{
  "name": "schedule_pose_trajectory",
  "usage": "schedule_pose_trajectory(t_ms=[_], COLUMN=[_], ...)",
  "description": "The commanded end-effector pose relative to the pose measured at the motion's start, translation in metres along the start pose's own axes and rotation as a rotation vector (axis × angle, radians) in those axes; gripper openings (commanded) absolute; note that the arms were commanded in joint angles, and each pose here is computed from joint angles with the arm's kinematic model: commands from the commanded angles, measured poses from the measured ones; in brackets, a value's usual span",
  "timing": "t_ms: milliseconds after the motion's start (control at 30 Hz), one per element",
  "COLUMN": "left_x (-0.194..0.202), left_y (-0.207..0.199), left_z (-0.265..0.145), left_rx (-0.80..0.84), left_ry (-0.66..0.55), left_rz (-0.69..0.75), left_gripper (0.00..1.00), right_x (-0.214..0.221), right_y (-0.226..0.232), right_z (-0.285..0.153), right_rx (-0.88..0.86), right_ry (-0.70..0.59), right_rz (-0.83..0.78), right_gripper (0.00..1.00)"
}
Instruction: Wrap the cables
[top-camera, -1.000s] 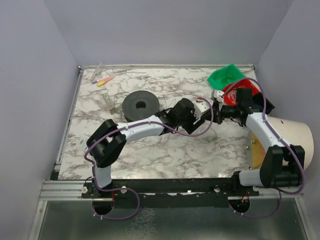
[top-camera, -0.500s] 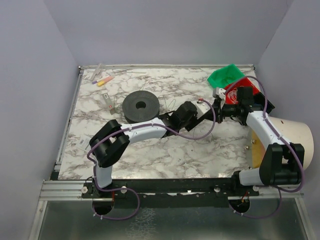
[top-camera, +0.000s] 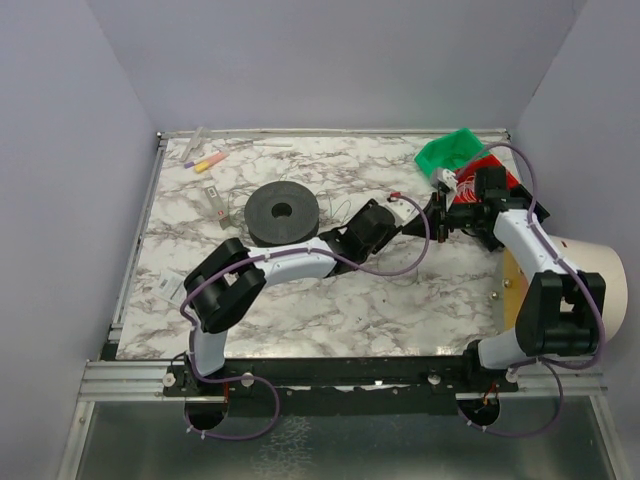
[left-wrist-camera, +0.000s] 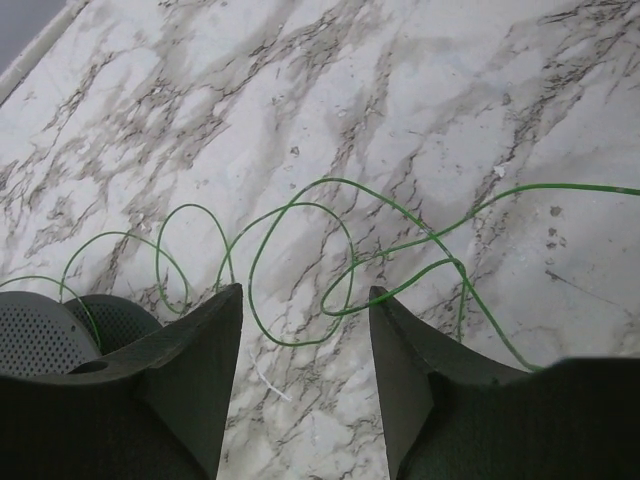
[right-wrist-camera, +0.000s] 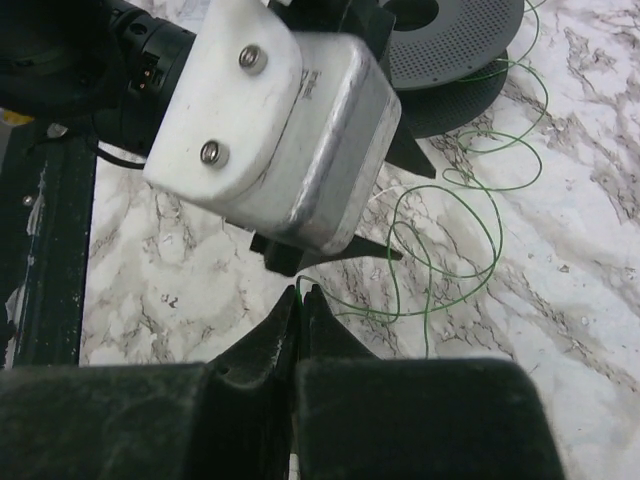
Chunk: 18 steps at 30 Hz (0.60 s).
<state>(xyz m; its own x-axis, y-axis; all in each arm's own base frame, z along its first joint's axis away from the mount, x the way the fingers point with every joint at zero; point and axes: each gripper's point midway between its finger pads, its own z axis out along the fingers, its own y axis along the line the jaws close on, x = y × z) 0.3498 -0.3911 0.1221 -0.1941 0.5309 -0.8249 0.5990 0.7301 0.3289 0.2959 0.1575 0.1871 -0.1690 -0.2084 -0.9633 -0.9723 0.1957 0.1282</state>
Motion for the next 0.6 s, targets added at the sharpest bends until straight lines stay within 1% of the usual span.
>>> schedule_pose_trajectory(t_ms=[0, 167, 267, 333, 367, 400, 433, 500, 567], left_x=[-0.018, -0.022, -0.021, -0.021, -0.023, -0.023, -0.026, -0.036, -0.046], left_y=[0.032, 0.029, 0.017, 0.004, -0.003, -0.007, -0.010, -0.003, 0.006], left_z=[-0.004, -0.002, -0.001, -0.002, -0.004, -0.007, -0.011, -0.017, -0.022], left_rx=[-0.091, -0.046, 0.027, 0.104, 0.151, 0.187, 0.223, 0.238, 0.293], left_ry=[-0.041, -0.044, -0.038, -0.043, -0.048, -0.053, -0.063, -0.087, -0.103], left_rz=[-0.102, -0.136, -0.143, -0.133, -0.127, -0.121, -0.116, -0.128, -0.168], left_gripper=[0.50, 0.37, 0.32, 0.32, 0.35, 0.40, 0.47, 0.62, 0.68], right_x=[-0.001, 0.000, -0.004, -0.006, -0.007, -0.006, -0.006, -0.005, -0.003], right_y=[0.015, 0.021, 0.023, 0.024, 0.024, 0.024, 0.024, 0.022, 0.022], right_z=[-0.002, -0.003, -0.004, -0.004, -0.004, -0.004, -0.005, -0.005, -0.005], right_rx=[-0.093, -0.133, -0.137, -0.135, -0.134, -0.132, -0.130, -0.125, -0.122], right_ry=[-0.044, -0.054, -0.065, -0.069, -0.068, -0.067, -0.065, -0.058, -0.056], right_rz=[0.064, 0.085, 0.069, 0.062, 0.062, 0.065, 0.064, 0.061, 0.063], right_gripper=[0.01, 0.00, 0.01, 0.00, 0.01, 0.01, 0.00, 0.00, 0.00])
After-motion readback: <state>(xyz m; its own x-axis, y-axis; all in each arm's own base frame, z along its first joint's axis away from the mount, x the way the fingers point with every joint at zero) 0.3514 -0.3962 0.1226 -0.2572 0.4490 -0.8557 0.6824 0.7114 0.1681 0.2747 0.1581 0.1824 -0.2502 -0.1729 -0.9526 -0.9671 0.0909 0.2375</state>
